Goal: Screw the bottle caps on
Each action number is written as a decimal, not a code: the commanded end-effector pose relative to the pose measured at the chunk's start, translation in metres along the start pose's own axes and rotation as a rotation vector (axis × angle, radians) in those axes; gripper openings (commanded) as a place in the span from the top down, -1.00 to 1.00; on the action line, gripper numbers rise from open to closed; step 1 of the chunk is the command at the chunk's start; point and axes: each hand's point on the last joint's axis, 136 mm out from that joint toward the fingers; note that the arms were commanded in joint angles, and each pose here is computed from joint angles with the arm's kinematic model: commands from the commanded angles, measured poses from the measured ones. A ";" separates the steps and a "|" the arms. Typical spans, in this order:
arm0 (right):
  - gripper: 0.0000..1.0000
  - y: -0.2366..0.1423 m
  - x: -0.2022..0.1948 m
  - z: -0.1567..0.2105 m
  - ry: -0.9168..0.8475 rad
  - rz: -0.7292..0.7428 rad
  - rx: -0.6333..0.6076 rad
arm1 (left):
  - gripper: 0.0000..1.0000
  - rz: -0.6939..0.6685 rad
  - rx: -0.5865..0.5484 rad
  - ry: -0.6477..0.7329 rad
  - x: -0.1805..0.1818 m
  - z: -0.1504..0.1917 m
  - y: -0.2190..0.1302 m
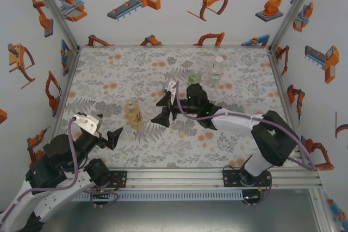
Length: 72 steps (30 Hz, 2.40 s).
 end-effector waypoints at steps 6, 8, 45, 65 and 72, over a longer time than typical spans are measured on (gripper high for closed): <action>-0.56 0.037 0.002 -0.026 -0.115 0.019 -0.179 | -0.69 -0.031 0.027 0.034 0.003 0.004 0.006; -0.58 0.045 0.002 -0.025 -0.120 0.014 -0.193 | -0.69 -0.029 0.023 0.033 0.003 0.003 0.006; 0.07 0.090 0.008 -0.042 -0.128 -0.001 -0.271 | -0.70 -0.016 0.033 0.041 0.000 0.005 0.008; 0.08 -0.025 0.033 -0.099 -0.169 0.158 -0.199 | -0.83 0.128 -0.093 0.022 -0.034 -0.004 0.035; 0.16 -0.067 0.031 -0.112 -0.145 0.285 -0.099 | -0.86 0.313 -0.084 0.056 -0.076 -0.009 0.058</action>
Point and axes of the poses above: each hand's point on the last joint's axis, 136 mm out from that joint toward the fingers, its own y axis out along the fingers, its own x axis along the line the jaws close on, z = x × y, and after that the axes turned 8 degrees about -y, right-handed
